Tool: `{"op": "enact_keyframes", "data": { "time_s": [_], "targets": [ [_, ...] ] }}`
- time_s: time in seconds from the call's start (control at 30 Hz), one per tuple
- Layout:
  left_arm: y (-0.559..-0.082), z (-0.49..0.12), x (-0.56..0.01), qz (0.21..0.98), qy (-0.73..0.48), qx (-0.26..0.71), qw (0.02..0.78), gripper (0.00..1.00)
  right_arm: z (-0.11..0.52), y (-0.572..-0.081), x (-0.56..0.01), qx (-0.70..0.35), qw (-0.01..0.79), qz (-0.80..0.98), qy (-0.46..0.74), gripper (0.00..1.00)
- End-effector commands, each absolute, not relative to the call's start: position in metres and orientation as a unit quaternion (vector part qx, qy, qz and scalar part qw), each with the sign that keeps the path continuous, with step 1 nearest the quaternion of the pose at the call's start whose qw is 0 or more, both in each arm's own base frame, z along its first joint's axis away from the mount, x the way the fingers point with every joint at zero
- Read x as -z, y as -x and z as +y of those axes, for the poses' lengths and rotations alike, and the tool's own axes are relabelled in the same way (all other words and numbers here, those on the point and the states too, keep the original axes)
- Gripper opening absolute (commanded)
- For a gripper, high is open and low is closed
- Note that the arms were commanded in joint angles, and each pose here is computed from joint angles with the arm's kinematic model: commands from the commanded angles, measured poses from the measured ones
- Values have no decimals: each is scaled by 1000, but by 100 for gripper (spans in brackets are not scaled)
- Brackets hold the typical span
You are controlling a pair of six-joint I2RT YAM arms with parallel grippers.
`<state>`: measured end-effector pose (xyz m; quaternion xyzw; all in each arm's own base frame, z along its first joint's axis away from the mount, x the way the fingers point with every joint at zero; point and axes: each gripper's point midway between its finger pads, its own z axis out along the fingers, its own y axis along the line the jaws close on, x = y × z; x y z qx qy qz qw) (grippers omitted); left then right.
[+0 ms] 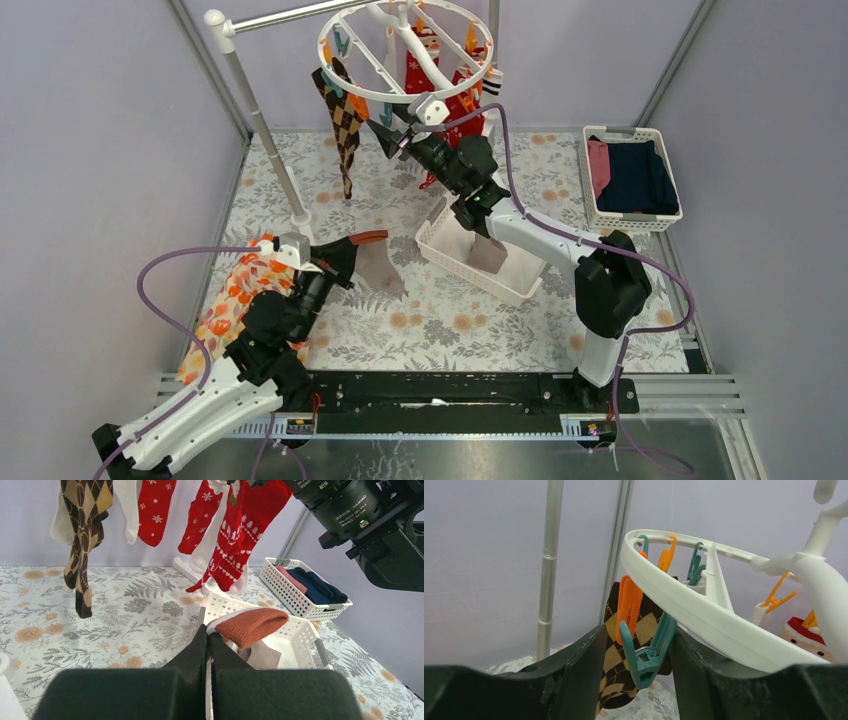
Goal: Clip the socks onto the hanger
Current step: Open the clamp at the hanger.
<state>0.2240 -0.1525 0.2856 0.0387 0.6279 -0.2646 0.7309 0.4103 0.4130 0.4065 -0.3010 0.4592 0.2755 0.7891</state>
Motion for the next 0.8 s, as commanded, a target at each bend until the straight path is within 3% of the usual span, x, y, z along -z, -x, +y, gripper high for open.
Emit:
{"op": "enact_keyframes", "data": {
  "time_s": [0.0,0.43,0.77],
  "targets": [
    [-222,-148,-306,607,-25,278,744,0,394,-402,-467,-291,831,398,257,56],
    [-222,-149,-308,606,-27,279,744,0,392,-399,-466,-294,845,369,250,61],
    [-222,-150,-307,607,-28,278,743,0,392,-397,-462,-294,846,365,255,54]
  ]
}}
